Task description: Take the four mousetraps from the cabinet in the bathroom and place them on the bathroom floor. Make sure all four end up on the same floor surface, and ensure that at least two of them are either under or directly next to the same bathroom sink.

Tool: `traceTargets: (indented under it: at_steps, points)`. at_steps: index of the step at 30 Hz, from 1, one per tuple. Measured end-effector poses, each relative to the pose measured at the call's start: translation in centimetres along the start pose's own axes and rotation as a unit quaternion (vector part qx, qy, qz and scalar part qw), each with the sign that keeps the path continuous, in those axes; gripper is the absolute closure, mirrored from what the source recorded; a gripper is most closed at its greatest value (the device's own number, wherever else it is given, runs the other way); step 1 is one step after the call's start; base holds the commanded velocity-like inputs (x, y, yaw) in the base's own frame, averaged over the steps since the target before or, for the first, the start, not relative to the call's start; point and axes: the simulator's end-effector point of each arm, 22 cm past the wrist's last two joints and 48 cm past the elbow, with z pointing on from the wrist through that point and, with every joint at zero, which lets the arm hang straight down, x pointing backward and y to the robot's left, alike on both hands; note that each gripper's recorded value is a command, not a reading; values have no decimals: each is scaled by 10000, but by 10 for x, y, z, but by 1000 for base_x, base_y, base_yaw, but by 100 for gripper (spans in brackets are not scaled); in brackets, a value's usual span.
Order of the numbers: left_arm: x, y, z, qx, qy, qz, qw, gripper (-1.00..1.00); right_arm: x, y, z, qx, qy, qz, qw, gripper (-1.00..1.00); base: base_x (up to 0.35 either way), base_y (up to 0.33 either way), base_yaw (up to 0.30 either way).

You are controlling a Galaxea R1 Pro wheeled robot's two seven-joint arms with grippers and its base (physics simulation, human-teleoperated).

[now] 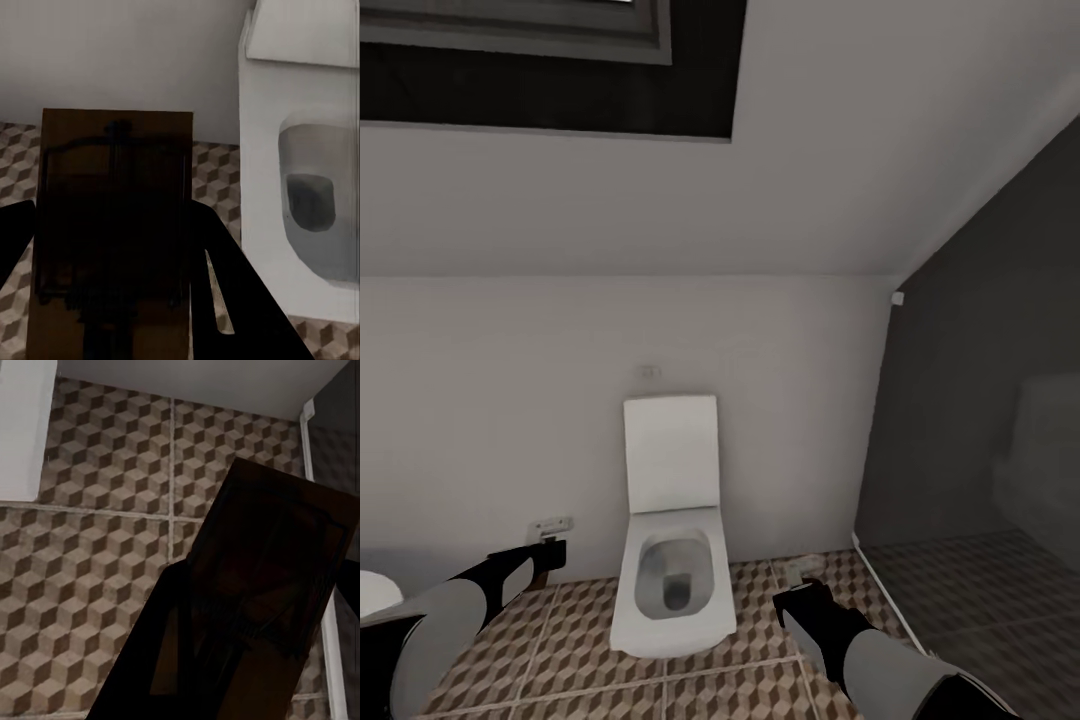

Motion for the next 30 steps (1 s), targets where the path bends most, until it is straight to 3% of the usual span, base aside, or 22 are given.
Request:
traceTargets:
  at_steps: [7, 14, 30]
  points:
    - [0, 0, 0, 1, -6, -4, 10000, 100, 0, 0, 0, 0, 7, -1, 10000, 100, 0, -257, 0]
    - [-1, 1, 0, -6, -15, -5, 10000, 100, 0, 0, 0, -4, 7, 5, 10000, 100, 0, -68, 37]
    - [-1, 1, 0, -7, -16, -3, 10000, 100, 1, 0, 0, -5, 14, 6, 10000, 100, 0, -3, 238]
